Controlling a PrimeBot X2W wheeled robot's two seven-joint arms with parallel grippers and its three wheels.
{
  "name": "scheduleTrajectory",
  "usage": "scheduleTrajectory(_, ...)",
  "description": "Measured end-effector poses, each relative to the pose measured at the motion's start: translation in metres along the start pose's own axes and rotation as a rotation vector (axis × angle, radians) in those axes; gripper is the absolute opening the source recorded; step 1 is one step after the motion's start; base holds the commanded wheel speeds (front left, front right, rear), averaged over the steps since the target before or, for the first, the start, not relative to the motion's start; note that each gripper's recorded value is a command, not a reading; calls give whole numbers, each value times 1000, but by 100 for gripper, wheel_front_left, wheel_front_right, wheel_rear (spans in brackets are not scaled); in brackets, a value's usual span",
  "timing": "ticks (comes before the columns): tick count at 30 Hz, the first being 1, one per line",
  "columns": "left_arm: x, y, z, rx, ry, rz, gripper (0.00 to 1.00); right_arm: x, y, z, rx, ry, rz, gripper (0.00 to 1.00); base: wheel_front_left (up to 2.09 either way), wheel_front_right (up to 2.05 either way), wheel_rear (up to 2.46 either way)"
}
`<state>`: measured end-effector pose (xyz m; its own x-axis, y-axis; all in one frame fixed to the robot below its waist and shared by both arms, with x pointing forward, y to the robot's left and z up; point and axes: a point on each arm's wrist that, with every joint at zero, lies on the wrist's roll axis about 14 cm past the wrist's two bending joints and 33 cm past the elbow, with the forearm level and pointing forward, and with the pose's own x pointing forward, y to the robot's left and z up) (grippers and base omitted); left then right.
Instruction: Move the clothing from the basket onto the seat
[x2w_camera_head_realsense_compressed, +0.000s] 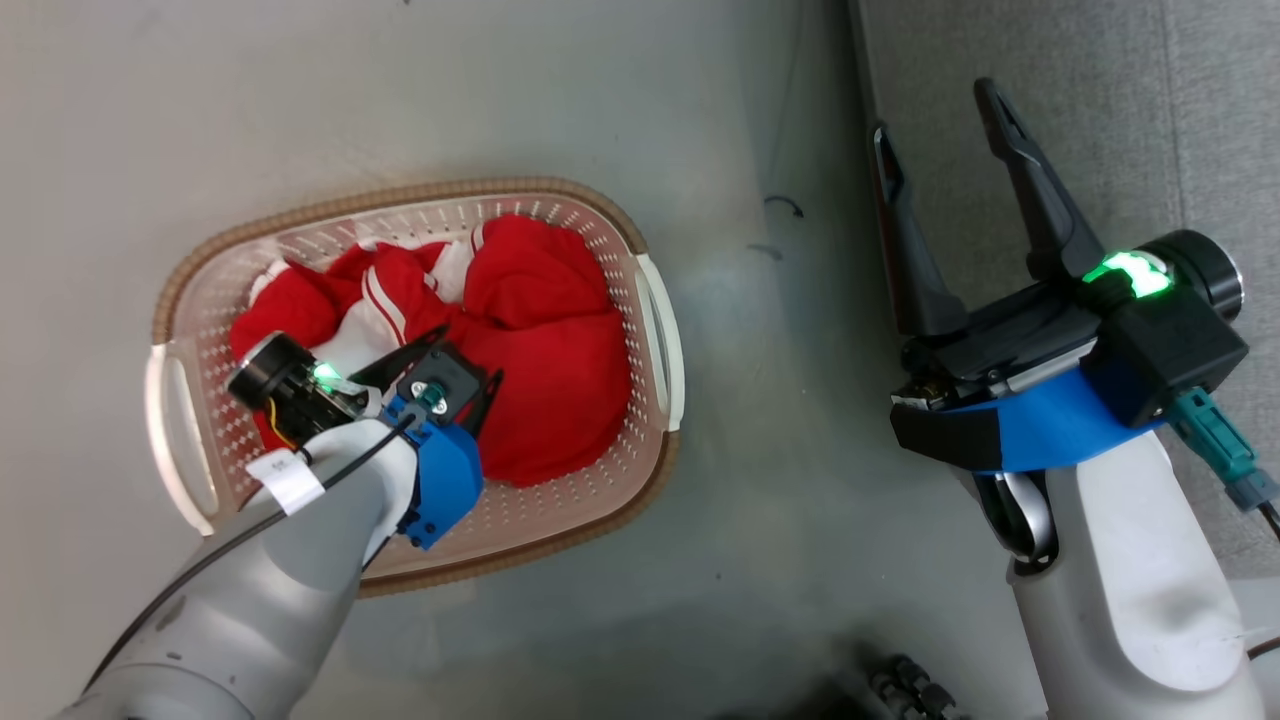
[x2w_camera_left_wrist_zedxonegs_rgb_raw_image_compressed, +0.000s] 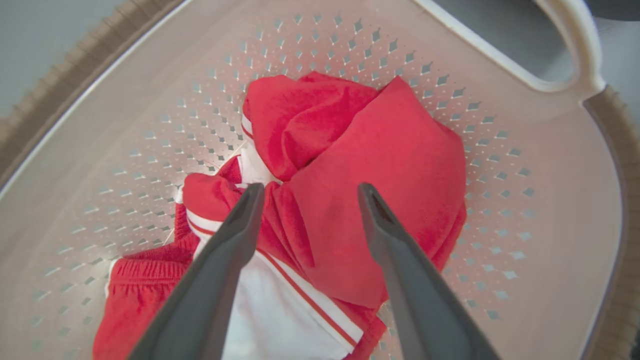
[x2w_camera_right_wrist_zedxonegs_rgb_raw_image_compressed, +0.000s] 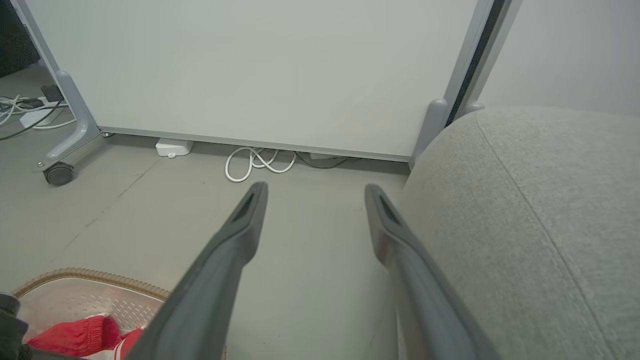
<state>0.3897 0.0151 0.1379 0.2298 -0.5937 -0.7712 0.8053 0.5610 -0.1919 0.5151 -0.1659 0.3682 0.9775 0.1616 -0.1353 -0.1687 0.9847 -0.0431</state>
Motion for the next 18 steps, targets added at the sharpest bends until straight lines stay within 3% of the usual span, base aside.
scheduleTrajectory(7, 14, 2, -35, -29, 120, -31, 100, 2, -2, -20, -3, 35, 0, 100, 0, 0, 0)
scheduleTrajectory(18, 36, -8, -53, -55, 180, -99, 100, 3, -6, -48, -6, 84, -9, 100, 0, 0, 0)
